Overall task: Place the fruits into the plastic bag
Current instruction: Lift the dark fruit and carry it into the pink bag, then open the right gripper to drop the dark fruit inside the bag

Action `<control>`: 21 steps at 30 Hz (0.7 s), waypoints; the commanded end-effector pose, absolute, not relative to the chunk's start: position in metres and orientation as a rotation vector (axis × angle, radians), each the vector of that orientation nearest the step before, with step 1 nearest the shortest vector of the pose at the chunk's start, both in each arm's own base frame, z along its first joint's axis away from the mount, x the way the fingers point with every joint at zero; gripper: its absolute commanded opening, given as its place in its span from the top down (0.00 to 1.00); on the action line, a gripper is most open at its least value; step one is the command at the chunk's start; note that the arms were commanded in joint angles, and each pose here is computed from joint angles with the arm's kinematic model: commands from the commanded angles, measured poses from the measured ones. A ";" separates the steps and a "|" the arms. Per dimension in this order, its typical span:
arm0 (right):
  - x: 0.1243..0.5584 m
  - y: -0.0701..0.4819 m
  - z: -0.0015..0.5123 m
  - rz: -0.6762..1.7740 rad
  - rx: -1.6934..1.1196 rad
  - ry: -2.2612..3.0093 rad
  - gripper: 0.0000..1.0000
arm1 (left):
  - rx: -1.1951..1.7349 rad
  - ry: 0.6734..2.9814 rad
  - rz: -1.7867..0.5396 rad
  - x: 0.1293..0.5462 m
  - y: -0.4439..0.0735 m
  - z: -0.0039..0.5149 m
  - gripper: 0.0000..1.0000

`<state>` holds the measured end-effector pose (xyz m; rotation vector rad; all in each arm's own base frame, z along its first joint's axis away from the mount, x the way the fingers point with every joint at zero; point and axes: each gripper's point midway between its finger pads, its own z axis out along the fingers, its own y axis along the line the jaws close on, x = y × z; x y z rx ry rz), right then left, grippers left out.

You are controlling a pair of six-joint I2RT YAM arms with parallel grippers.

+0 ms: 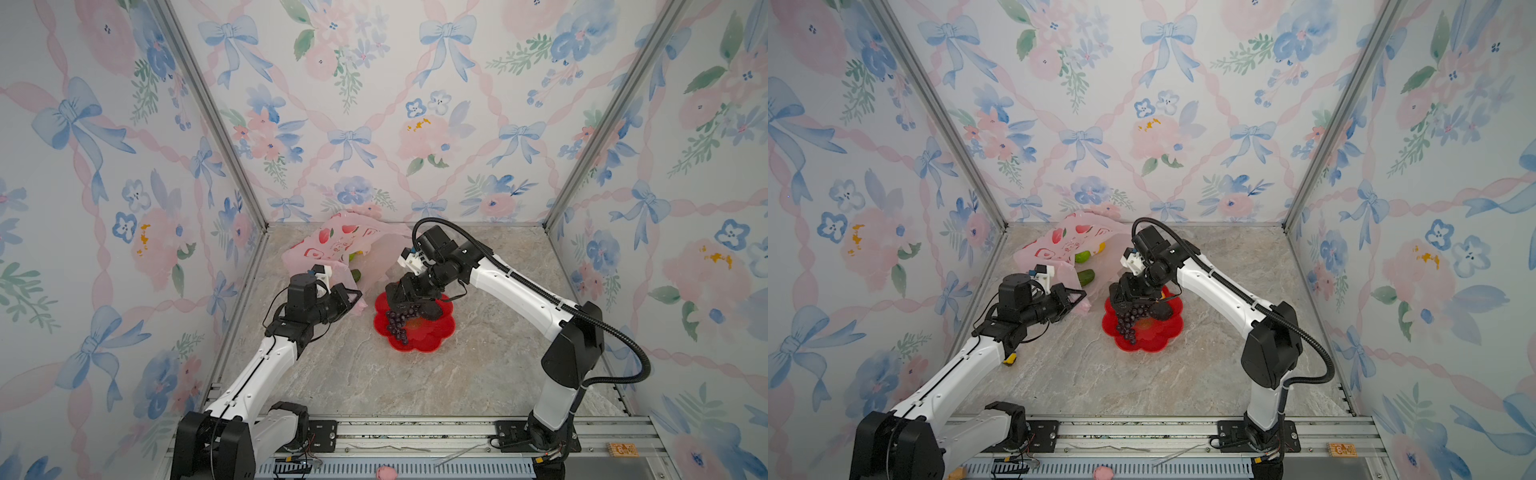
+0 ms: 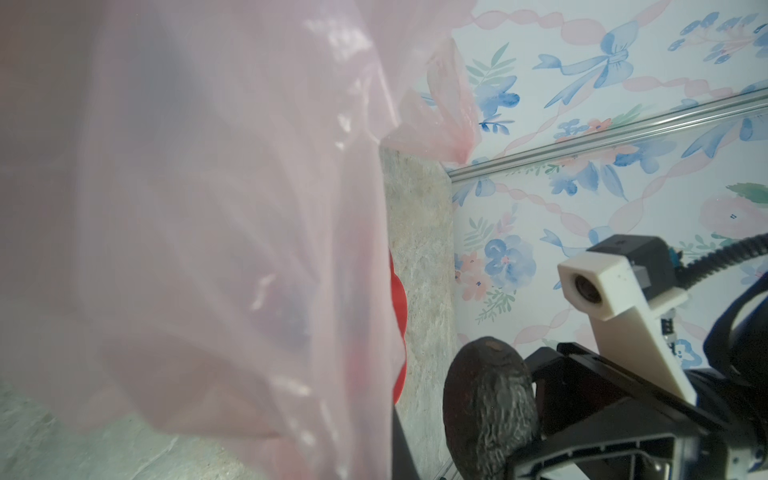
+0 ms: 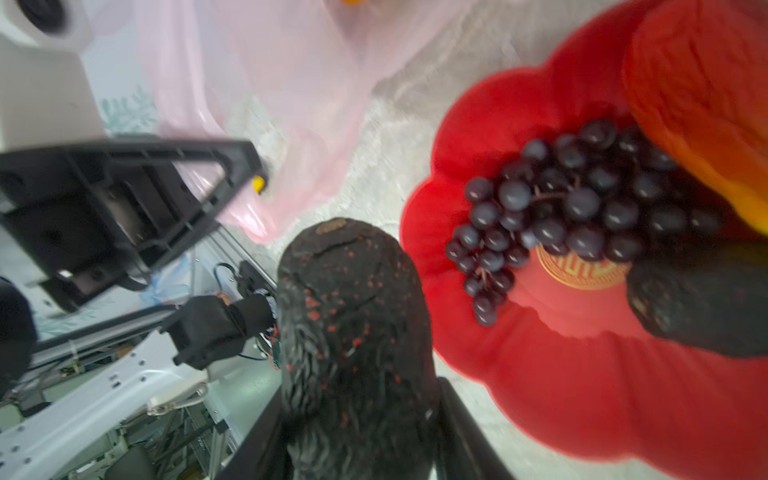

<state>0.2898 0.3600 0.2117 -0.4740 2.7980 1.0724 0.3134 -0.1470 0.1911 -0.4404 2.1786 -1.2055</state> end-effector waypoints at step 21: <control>0.457 0.500 0.164 1.571 0.024 2.519 0.56 | -0.377 2.156 -1.236 0.323 -0.152 0.217 1.00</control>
